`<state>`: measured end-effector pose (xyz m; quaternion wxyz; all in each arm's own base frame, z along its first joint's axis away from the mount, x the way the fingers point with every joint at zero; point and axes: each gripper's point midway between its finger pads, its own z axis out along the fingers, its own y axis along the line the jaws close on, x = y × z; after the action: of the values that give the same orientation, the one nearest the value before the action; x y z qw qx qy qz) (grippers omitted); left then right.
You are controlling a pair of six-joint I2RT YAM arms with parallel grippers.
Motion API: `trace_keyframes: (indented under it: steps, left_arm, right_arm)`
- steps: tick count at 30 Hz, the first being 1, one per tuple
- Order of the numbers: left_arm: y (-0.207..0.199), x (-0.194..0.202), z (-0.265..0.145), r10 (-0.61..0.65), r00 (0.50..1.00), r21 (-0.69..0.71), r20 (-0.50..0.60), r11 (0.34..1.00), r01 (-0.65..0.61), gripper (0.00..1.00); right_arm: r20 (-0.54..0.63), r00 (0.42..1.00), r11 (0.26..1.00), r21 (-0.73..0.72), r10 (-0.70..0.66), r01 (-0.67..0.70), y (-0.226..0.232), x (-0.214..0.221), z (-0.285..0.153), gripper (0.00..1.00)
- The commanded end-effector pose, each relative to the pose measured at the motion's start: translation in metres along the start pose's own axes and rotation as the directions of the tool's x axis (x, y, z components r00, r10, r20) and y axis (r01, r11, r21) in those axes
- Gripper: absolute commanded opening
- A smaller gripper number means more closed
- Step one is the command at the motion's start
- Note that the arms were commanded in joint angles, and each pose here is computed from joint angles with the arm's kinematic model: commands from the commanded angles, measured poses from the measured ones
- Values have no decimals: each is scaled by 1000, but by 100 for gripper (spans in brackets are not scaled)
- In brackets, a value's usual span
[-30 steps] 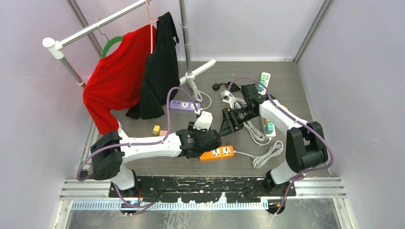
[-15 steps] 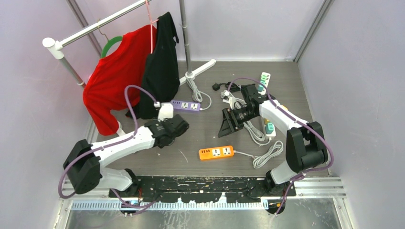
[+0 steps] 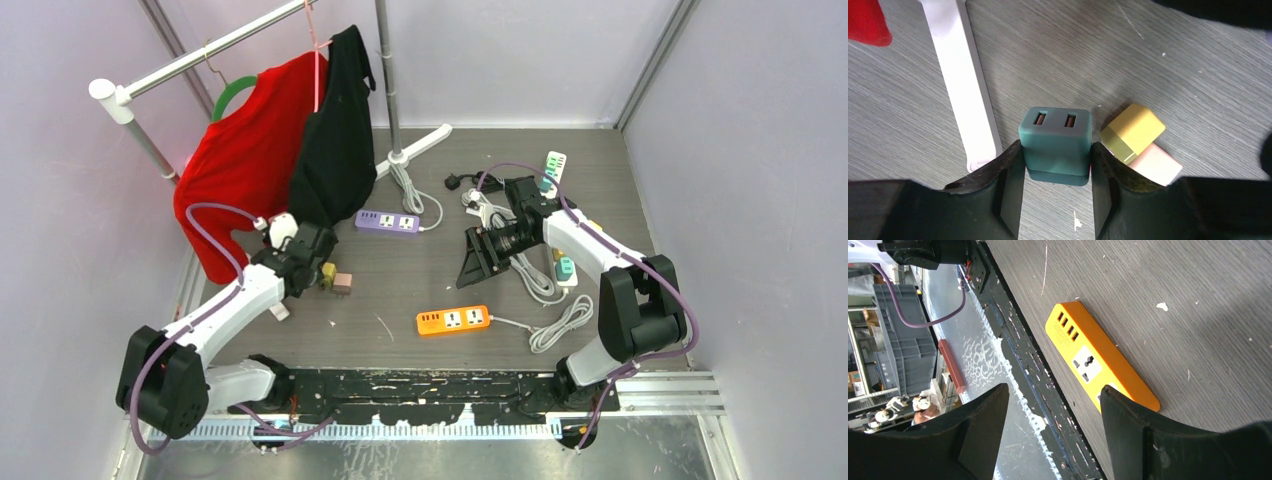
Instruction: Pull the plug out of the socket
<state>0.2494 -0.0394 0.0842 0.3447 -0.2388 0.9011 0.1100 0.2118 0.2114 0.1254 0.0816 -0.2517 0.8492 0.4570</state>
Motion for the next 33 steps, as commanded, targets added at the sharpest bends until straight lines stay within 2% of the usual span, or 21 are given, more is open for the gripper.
trace_keyframes:
  steps: [1, 8, 14, 22, 27, 33]
  left_arm:
    - [-2, -5, 8, -102, 995, 19, -13, 995, 103, 0]
    - [5, 15, 30, -171, 976, -52, -138, 985, 165, 2]
    - [7, 34, 49, -154, 948, -132, -278, 984, 121, 2]
    - [4, 46, 62, -111, 923, -182, -368, 982, 46, 4]
    - [5, 50, 64, -110, 920, -190, -377, 981, 39, 38]
    - [5, 44, 60, -109, 926, -176, -363, 983, 46, 62]
  right_arm:
    - [31, 998, 999, -6, -53, 54, 8, -11, -6, 72]
    - [33, 998, 998, -5, -55, 56, 8, -12, -6, 72]
    - [31, 998, 998, -6, -57, 57, 8, -11, -6, 72]
    - [31, 998, 998, -4, -58, 58, 7, -11, -6, 72]
    - [30, 998, 998, -2, -59, 59, 6, -11, -6, 72]
    - [25, 998, 999, -3, -54, 54, 6, -10, -5, 72]
